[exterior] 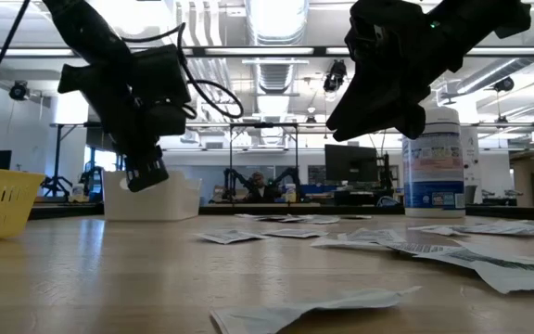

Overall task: Pick & Place First Aid Supplies
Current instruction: Put the blue bandage into the white bin, then put the towelette pack into the black bin

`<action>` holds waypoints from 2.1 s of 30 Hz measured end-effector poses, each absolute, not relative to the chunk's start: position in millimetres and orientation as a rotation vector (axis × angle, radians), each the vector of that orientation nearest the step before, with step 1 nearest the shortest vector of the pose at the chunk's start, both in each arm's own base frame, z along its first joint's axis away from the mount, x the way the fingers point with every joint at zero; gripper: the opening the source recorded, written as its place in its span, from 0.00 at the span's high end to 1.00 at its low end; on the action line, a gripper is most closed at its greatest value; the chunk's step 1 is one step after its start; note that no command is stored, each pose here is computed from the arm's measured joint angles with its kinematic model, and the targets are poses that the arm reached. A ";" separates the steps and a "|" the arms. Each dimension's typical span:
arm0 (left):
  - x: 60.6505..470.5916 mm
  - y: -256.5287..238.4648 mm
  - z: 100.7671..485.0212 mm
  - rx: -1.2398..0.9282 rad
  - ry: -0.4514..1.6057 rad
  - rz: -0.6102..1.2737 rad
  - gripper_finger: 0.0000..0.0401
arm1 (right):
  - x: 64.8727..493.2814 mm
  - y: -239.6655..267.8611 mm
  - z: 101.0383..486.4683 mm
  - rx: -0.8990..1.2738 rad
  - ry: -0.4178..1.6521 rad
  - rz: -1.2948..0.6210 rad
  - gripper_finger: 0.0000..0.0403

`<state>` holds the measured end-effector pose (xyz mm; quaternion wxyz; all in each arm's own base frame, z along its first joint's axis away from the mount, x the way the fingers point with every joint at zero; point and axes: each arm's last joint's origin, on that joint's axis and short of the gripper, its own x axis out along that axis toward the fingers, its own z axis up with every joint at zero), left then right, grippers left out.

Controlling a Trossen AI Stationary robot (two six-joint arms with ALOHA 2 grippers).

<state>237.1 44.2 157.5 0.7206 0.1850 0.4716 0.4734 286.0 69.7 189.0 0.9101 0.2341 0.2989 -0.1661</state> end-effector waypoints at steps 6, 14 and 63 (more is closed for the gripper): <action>235.3 45.3 163.7 0.393 1.017 1.056 1.00 | 286.0 69.6 189.0 0.484 0.615 -0.345 0.71; 234.4 44.4 166.3 0.357 1.025 1.013 0.93 | 286.0 68.8 189.1 0.470 0.607 -0.360 0.74; 300.7 -15.4 224.6 0.052 0.680 0.096 0.70 | 280.4 88.2 188.7 0.638 0.595 -0.358 0.75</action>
